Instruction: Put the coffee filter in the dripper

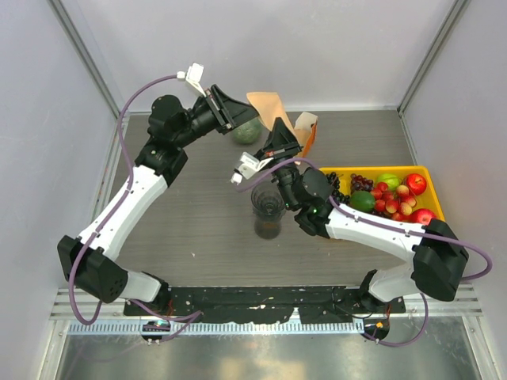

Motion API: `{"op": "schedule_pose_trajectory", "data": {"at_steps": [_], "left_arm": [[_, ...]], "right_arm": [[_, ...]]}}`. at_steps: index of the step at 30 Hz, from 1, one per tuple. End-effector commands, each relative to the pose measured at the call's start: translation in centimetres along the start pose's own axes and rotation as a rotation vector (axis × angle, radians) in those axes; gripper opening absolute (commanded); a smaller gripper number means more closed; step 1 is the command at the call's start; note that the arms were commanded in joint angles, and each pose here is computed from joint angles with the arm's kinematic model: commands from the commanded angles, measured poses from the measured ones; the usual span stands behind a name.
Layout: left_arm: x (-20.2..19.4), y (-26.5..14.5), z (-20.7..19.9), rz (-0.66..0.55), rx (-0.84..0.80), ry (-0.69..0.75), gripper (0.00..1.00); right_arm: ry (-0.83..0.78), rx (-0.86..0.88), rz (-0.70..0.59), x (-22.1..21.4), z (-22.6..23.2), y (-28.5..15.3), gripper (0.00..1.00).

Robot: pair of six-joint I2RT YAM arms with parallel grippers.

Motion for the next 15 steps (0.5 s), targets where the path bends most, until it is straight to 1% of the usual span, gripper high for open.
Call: {"op": "schedule_pose_trajectory", "data": {"at_steps": [1, 6, 8, 9, 10, 11, 12, 13, 15], "left_arm": [[0.4, -0.4, -1.3, -0.024, -0.034, 0.01, 0.31], [0.4, -0.6, -1.8, -0.032, -0.069, 0.031, 0.3], [0.4, -0.5, -1.6, -0.031, -0.063, 0.03, 0.22], [0.4, -0.6, -1.6, -0.032, -0.062, 0.031, 0.16], [0.3, -0.5, -1.4, -0.031, -0.057, 0.03, 0.07], [0.3, -0.5, -1.3, -0.029, -0.052, 0.03, 0.0], [0.4, -0.6, -1.2, -0.032, -0.049, 0.038, 0.0], [0.6, -0.6, -1.0, -0.037, -0.039, 0.045, 0.0], [1.1, -0.7, -0.5, -0.046, -0.019, 0.068, 0.0]], "right_arm": [[0.025, -0.067, -0.005, 0.6, -1.8, 0.3, 0.05], [0.026, -0.064, -0.006, 0.5, -1.7, 0.2, 0.05], [0.028, -0.066, -0.009, 0.6, -1.8, 0.2, 0.05], [0.033, -0.066, -0.006, 0.6, -1.8, 0.2, 0.05], [0.038, -0.068, -0.004, 0.5, -2.0, 0.2, 0.05], [0.059, -0.068, 0.008, 0.4, -2.1, 0.3, 0.08], [0.074, -0.058, 0.016, 0.4, -2.2, 0.2, 0.15], [0.114, -0.059, 0.026, 0.2, -2.4, 0.2, 0.2], [0.153, -0.034, 0.021, 0.0, -2.2, -0.3, 0.47]]}}
Point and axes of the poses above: each gripper's point midway between its finger pads, its own y axis out along the fingers, its own z axis along the line the jaws close on, x = y × z, the point moved 3 cm from there along -y, back along the fingers, and after that the axes turned 2 degrees about y, right-handed, at the moved point
